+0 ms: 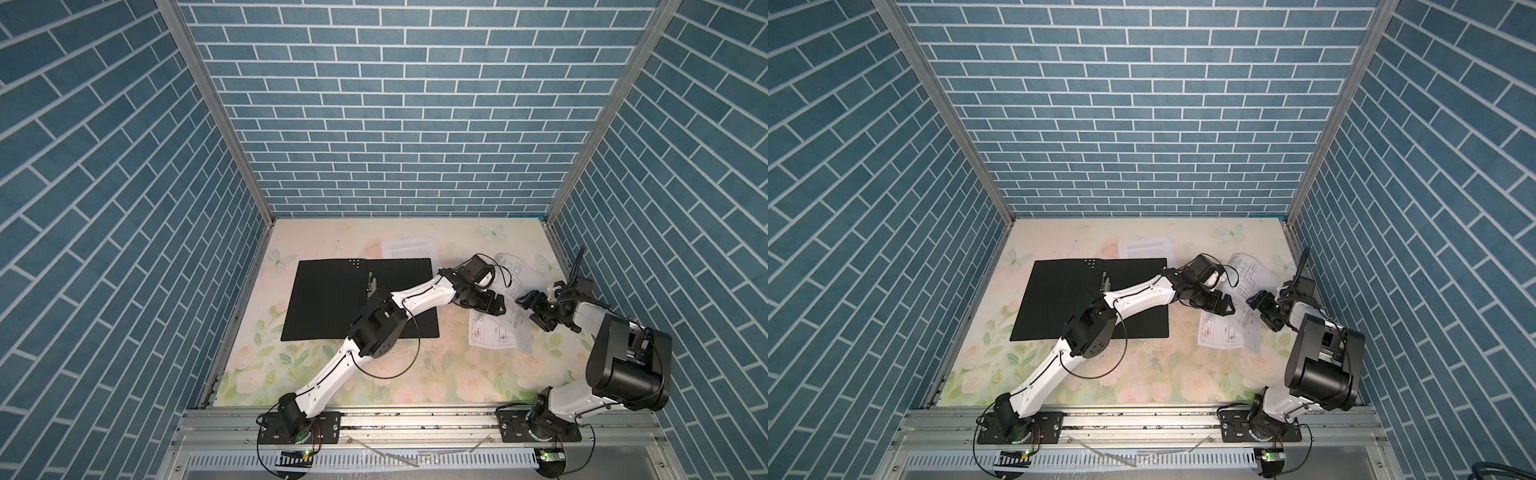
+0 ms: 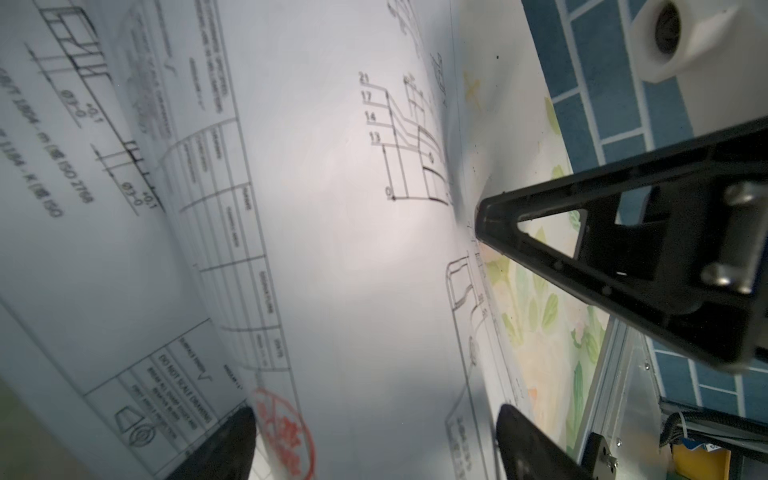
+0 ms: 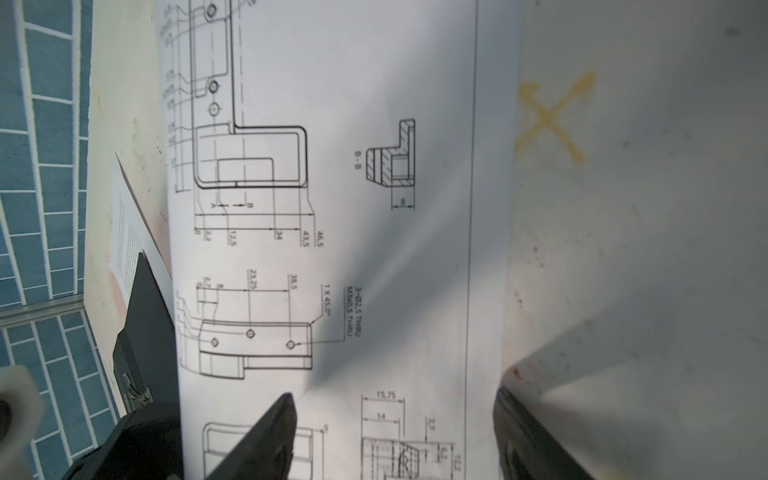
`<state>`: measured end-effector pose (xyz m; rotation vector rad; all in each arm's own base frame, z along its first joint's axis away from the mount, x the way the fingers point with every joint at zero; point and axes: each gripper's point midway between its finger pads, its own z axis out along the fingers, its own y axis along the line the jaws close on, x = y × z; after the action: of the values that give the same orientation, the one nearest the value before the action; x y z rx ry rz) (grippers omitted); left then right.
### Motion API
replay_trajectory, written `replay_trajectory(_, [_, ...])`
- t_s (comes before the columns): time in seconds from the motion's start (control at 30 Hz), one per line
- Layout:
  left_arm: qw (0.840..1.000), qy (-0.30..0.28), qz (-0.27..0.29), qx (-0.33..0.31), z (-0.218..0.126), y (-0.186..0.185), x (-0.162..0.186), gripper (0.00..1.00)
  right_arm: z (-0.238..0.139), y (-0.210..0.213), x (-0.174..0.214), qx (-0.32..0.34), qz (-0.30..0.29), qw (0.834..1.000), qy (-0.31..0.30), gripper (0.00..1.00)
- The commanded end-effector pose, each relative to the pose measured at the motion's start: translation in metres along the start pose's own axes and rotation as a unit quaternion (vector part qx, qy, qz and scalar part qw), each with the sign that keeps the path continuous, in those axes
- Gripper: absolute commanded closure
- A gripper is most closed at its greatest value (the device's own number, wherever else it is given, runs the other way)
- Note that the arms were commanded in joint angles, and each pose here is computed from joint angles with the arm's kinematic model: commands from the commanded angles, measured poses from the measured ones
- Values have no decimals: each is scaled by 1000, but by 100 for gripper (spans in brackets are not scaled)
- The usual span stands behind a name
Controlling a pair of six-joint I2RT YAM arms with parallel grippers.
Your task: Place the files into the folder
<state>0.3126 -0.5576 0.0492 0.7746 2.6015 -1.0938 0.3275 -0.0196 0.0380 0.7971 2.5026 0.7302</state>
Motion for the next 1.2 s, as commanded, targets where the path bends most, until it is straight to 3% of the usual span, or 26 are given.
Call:
replay_trajectory(0.0, [998, 42, -32, -25, 14, 25, 30, 14, 7, -15, 36, 23, 40, 998, 54, 26])
replay_trajectory(0.23, [999, 26, -40, -16, 10, 25, 23, 31, 6, -17, 36, 29, 38, 997, 52, 26])
replay_trajectory(0.73, [998, -5, -60, 15, -3, 17, 6, 52, -9, -11, 28, 39, 24, 998, 36, 22])
replay_trajectory(1.17, [995, -15, -80, 49, -4, 10, 0, 57, -28, 0, 19, 15, 25, 1000, 7, 22])
